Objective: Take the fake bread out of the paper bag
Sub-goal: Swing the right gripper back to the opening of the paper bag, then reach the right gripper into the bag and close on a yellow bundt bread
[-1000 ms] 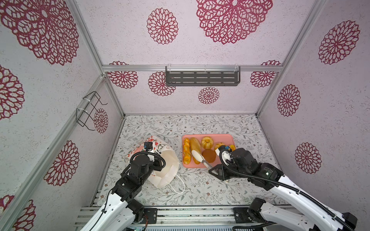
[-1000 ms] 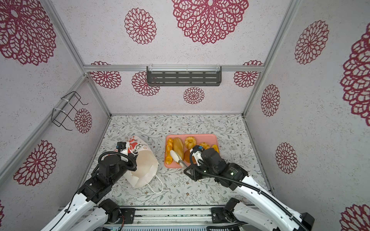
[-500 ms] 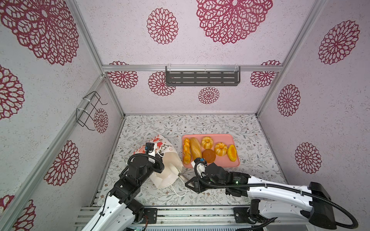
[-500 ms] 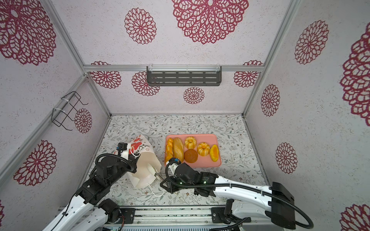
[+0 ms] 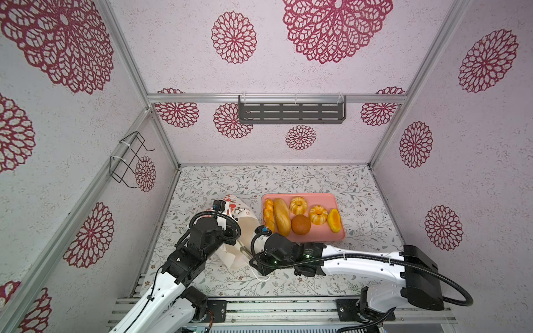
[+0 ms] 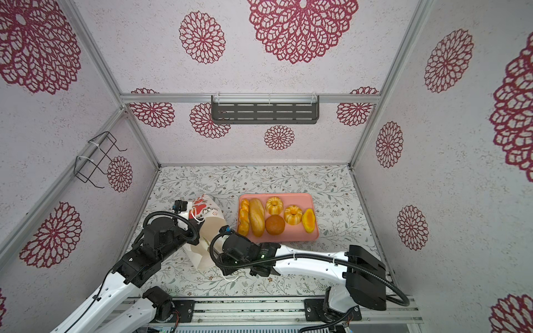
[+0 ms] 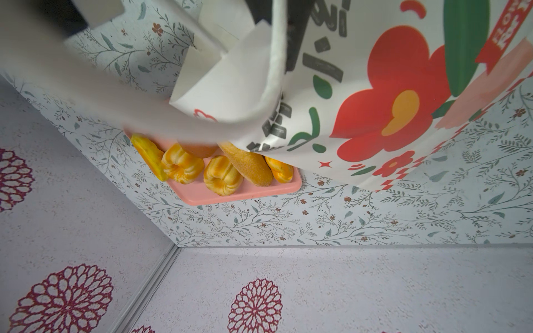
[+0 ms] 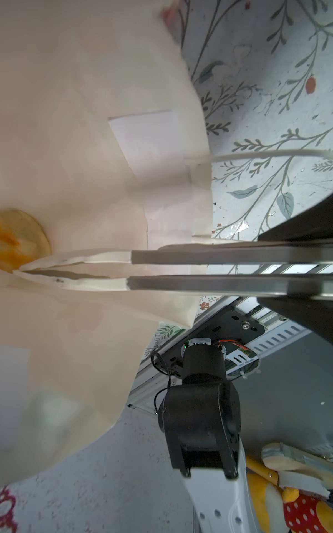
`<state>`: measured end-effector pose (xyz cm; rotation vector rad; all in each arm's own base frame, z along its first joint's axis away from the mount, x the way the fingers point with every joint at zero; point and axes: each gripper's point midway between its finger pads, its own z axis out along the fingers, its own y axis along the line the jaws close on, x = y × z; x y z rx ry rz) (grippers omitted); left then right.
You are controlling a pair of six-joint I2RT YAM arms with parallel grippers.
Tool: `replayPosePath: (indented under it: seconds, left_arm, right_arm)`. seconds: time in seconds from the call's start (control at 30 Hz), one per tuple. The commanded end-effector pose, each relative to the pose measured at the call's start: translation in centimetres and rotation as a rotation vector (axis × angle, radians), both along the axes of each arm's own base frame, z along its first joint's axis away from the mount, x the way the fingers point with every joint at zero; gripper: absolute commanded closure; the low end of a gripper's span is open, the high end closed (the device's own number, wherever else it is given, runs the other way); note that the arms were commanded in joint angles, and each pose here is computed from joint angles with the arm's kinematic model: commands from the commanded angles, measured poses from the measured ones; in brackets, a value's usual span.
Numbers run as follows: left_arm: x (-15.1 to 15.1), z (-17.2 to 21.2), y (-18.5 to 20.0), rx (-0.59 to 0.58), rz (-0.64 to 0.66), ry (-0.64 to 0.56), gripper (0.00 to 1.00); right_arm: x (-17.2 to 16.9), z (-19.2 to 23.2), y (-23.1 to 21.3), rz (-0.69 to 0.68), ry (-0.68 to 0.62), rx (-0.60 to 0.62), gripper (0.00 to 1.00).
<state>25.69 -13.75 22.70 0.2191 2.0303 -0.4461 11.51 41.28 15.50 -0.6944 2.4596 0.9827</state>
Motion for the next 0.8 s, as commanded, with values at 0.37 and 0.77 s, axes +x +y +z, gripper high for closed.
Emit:
replayPosePath:
  seconds: [0.37, 0.77]
  left_arm:
    - [-0.2, 1.7, 0.0, -0.06, 0.002, -0.021, 1.0]
    - [0.1, 2.7, 0.1, -0.095, 0.031, -0.018, 1.0]
  right_arm:
    - [1.9, 1.7, 3.6, 0.055, -0.185, 0.077, 0.68]
    - [3.2, -0.3, 5.0, -0.092, -0.067, 0.123, 0.59]
